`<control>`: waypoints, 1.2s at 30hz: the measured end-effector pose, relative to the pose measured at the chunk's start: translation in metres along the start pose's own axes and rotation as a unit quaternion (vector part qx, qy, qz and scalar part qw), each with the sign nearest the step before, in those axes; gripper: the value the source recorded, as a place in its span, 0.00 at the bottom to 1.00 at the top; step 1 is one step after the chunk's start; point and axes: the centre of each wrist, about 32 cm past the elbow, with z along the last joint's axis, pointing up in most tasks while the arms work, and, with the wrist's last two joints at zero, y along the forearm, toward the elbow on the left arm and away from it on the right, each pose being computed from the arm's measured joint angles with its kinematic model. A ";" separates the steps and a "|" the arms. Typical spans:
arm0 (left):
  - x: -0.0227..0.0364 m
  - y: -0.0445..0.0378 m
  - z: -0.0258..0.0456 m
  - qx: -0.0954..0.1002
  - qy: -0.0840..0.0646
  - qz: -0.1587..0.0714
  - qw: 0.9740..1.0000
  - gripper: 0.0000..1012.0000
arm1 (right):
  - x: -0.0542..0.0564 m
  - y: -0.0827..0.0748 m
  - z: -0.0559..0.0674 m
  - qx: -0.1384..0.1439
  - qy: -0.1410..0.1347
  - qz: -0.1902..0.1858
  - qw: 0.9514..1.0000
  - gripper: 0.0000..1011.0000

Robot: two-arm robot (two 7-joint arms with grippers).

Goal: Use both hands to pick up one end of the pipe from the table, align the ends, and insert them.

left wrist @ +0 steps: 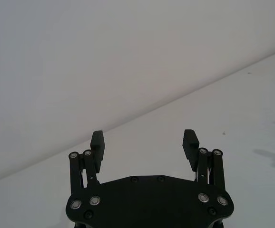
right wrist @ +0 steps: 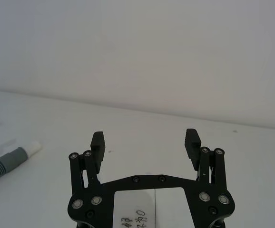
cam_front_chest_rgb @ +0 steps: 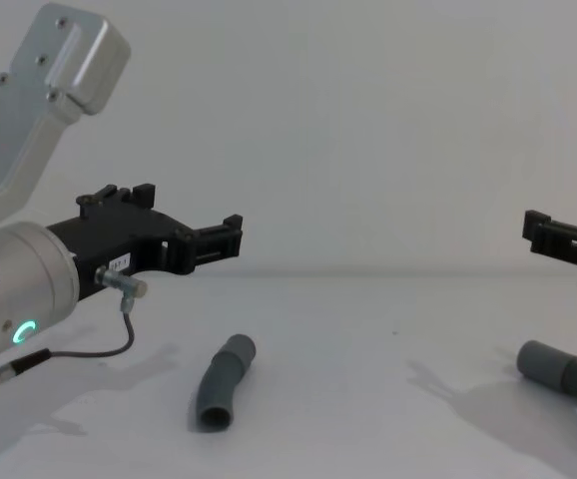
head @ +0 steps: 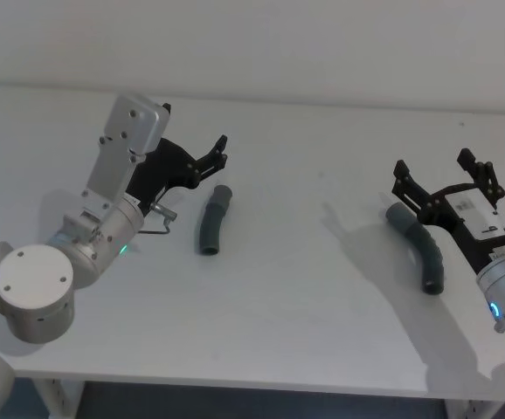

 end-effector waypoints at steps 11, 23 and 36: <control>0.0000 0.0000 0.0000 0.000 0.000 0.000 1.000 0.99 | 0.000 0.000 0.000 0.000 0.000 0.000 1.000 0.99; -0.0001 -0.0008 0.0060 0.024 0.010 -0.016 1.000 0.99 | 0.000 0.000 0.000 0.000 0.000 0.000 1.000 0.99; -0.0024 -0.0001 0.0224 0.089 0.038 -0.031 0.995 0.99 | 0.000 0.000 0.000 0.000 0.000 0.000 1.000 0.99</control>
